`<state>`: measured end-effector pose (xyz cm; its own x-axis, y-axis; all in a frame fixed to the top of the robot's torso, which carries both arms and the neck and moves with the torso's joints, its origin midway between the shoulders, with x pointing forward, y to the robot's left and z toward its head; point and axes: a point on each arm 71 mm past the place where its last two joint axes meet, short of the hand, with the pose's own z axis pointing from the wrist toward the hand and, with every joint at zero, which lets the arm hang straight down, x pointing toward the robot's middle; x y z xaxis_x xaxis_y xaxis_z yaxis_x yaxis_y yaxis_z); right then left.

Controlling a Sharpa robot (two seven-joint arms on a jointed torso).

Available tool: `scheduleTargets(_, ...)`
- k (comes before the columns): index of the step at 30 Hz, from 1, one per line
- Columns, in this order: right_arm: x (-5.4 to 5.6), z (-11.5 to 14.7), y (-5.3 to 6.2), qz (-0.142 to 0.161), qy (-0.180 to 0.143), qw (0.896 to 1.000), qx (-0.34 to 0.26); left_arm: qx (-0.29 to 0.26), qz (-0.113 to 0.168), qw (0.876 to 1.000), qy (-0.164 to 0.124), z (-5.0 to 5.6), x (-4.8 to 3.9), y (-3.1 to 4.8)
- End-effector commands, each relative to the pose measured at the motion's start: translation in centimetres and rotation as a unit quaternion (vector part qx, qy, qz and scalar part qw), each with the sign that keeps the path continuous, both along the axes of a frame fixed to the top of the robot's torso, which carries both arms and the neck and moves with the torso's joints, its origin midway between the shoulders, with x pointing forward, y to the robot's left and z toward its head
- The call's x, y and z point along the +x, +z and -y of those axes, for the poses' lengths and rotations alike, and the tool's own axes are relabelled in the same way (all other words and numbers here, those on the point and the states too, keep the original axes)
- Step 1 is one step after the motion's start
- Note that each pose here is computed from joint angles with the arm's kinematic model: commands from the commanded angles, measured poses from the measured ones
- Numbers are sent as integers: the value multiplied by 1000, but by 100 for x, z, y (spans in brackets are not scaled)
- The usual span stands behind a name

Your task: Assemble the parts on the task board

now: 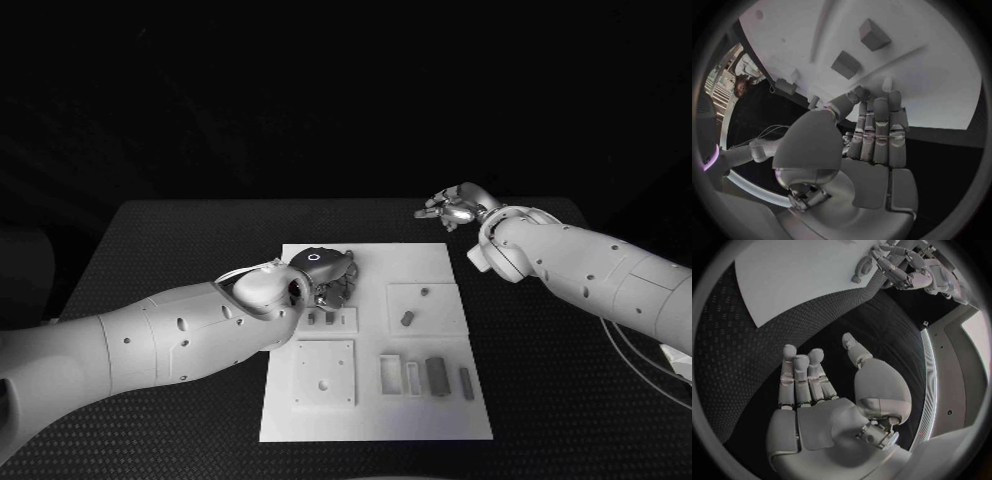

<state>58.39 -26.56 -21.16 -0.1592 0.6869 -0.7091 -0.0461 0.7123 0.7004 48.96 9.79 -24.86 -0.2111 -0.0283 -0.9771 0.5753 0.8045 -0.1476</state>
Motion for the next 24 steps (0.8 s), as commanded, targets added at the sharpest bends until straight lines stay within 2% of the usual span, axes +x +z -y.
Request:
scheduleTargets(1, -3, -14, -3, -1, 9, 1000, 1, 2, -3, 1000, -12, 27, -27, 1)
scheduleTargets(12, -5, -25, -8, -1, 10, 1000, 1, 7, -5, 1000, -9, 18, 2, -16)
scheduleTargets(15, -5, -26, -8, -1, 10, 1000, 1, 16, -11, 1000, -1, 21, 15, -45)
scheduleTargets(24, -5, -29, -9, -2, 10, 1000, 2, 30, -22, 999, -4, 34, 7, -115)
